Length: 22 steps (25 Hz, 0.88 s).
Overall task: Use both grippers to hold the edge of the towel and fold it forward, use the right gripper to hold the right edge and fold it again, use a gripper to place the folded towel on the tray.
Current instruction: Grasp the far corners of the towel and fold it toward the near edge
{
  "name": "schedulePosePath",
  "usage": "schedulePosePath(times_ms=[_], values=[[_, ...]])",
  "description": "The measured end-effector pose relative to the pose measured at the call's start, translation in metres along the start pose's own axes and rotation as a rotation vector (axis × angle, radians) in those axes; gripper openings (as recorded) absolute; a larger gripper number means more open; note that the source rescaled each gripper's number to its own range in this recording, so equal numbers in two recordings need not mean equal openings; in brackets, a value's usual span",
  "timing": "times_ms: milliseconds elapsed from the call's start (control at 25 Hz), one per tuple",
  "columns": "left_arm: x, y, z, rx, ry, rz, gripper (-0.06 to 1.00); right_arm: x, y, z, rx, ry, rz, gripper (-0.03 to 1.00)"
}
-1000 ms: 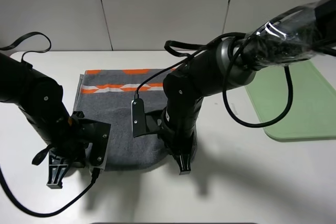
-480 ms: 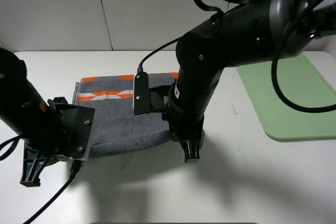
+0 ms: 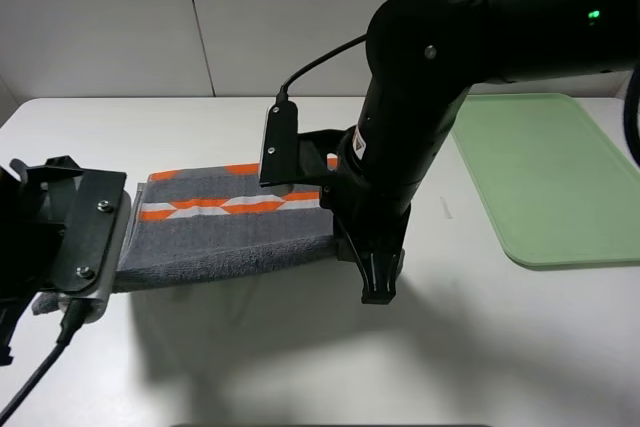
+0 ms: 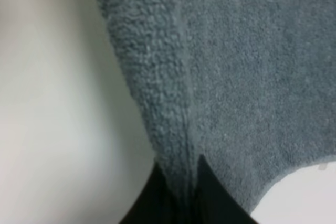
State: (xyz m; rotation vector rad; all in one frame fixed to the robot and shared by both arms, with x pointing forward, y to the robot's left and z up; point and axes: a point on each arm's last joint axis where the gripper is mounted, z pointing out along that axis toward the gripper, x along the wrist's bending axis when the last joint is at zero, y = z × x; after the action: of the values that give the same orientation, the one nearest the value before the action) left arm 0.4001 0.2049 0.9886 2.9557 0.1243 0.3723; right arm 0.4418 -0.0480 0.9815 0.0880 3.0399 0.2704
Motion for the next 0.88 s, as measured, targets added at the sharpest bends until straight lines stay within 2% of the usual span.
schedulePosePath(times_ms=[360,560,880], values=[[-0.013,-0.006,-0.026,-0.052,0.019,-0.065,0.00,0.013,-0.006,-0.032,-0.021,0.029,0.074,0.00],[-0.019,-0.007,-0.035,-0.072,0.006,-0.086,0.00,0.020,-0.010,-0.047,-0.028,0.064,0.115,0.00],[-0.023,-0.008,-0.040,-0.086,-0.002,-0.096,0.00,0.025,-0.012,-0.055,-0.031,0.092,0.140,0.00]])
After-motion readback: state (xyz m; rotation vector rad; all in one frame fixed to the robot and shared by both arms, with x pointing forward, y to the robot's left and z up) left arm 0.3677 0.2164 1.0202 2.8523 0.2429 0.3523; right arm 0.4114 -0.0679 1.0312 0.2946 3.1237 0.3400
